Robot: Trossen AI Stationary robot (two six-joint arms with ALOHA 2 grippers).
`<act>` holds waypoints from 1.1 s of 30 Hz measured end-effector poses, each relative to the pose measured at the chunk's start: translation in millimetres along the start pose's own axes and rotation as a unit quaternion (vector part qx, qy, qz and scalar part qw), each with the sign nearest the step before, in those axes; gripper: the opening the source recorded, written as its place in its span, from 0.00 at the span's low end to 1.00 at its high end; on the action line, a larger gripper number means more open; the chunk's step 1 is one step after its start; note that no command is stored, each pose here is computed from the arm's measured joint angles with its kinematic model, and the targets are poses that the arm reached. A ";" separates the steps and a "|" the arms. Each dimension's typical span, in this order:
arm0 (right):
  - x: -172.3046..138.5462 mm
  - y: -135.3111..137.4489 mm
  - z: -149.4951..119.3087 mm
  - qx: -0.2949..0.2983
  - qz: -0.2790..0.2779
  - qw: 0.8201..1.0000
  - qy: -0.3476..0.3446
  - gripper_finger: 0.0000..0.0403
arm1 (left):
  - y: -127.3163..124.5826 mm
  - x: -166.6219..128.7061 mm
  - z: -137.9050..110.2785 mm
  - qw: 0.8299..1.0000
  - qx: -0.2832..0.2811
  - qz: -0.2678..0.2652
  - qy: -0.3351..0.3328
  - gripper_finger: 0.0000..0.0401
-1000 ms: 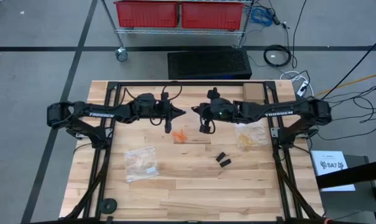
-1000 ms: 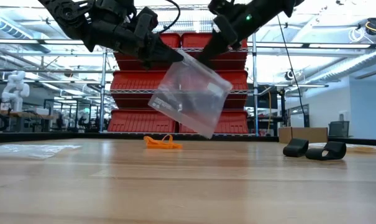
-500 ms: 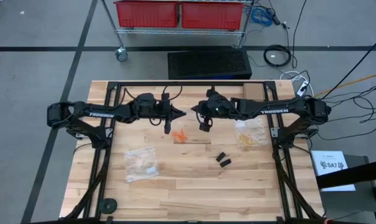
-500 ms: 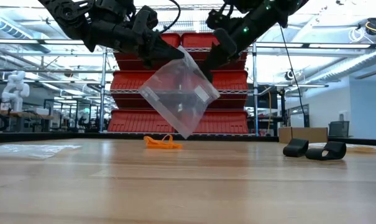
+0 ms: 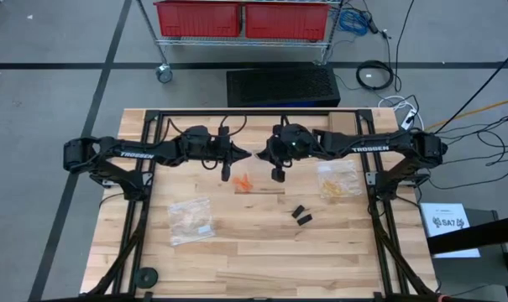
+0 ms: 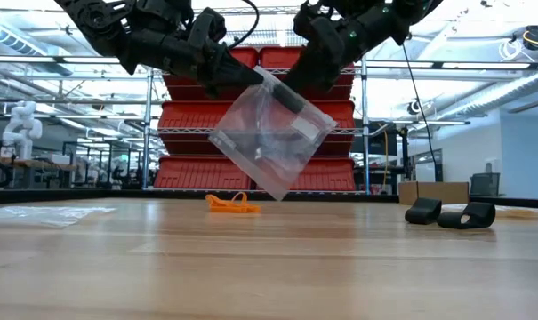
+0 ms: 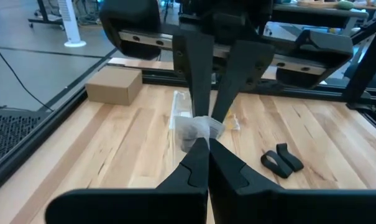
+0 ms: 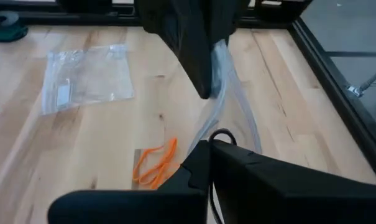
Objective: Sort rubber bands
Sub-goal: Put the black rubber band into the transparent zip bag
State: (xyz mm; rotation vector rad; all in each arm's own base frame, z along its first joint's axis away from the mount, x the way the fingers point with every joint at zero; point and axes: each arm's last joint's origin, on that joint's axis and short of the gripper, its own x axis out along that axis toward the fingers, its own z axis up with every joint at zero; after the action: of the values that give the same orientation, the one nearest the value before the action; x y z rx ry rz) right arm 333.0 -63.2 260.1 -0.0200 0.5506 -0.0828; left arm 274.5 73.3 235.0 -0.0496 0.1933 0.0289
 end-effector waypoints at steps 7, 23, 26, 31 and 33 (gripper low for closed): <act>3.7 -5.6 -2.8 0.048 -0.004 0.999 0.005 0.01 | -0.3 0.1 0.1 1.000 0.000 0.001 0.000 0.00; -24.0 -1.2 8.3 0.059 0.044 0.997 -0.013 0.33 | 0.1 0.0 0.8 1.000 -0.024 0.009 -0.005 0.00; -40.0 -0.3 14.4 0.057 0.044 0.997 -0.027 0.35 | 0.2 0.0 1.3 1.000 -0.023 0.010 -0.008 0.00; -61.2 1.3 17.6 0.057 0.042 0.997 -0.027 0.36 | 0.2 0.0 2.1 1.000 -0.022 0.010 -0.012 0.00; -70.7 2.7 14.5 0.060 0.044 0.997 -0.006 0.36 | 0.5 0.0 1.6 1.000 -0.023 0.013 -0.010 0.00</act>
State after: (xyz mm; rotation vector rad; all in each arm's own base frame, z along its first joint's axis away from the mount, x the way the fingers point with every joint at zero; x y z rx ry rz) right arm 280.8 -54.6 309.2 0.1213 0.5331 -0.0298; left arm 274.8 73.9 236.6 -0.0919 0.1739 0.0599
